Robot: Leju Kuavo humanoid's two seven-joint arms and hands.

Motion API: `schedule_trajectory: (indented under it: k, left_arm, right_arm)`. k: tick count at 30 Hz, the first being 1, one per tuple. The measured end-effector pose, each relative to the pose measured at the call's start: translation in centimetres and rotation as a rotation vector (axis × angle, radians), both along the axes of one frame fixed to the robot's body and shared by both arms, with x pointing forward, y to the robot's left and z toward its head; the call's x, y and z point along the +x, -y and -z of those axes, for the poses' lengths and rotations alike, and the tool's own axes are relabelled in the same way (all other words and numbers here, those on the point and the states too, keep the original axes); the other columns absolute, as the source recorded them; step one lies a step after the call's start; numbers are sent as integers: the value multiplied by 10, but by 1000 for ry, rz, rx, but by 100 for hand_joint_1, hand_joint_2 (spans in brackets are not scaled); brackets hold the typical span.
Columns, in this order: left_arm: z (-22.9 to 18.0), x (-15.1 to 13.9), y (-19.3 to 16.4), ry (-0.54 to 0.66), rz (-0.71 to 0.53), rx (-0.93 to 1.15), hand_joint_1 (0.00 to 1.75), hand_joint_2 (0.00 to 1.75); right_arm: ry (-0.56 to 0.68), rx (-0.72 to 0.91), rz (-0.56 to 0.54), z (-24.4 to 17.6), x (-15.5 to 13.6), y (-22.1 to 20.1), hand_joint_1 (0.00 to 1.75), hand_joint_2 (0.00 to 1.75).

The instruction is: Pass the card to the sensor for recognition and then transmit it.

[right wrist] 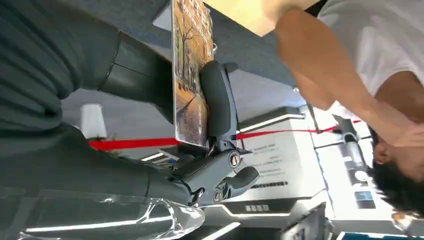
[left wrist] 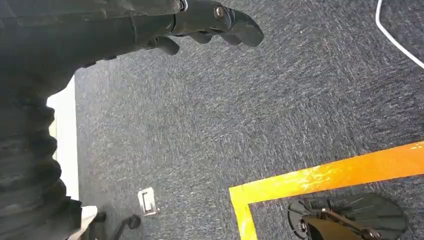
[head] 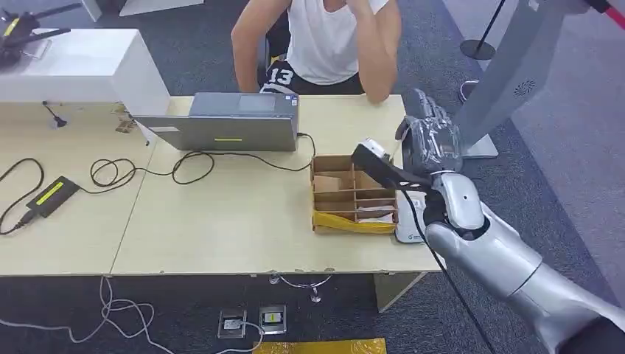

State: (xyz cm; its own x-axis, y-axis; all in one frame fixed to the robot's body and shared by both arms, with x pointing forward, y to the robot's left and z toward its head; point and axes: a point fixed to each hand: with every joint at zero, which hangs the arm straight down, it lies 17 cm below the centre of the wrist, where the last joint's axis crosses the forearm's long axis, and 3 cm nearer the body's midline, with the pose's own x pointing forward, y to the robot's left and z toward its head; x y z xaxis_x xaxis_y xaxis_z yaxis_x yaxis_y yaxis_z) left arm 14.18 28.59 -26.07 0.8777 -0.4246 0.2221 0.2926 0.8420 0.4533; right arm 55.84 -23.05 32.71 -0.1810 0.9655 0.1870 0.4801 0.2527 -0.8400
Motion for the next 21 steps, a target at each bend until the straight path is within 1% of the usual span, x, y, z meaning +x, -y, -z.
schedule_trajectory:
  k: [9,14,17,21]
  left_arm:
    - [1,-9,-2,2,-18,4,0,175]
    - [2,-13,-1,5,-18,3,0,175]
    - [2,-13,0,7,-20,4,0,175]
    - [1,-13,0,9,-20,4,0,175]
  right_arm:
    - [-32,100,85,30,-15,56,175,175]
    - [-92,124,157,64,-28,95,175,175]
    - [-133,130,187,87,-38,110,175,175]
    - [-133,137,205,87,-40,120,175,175]
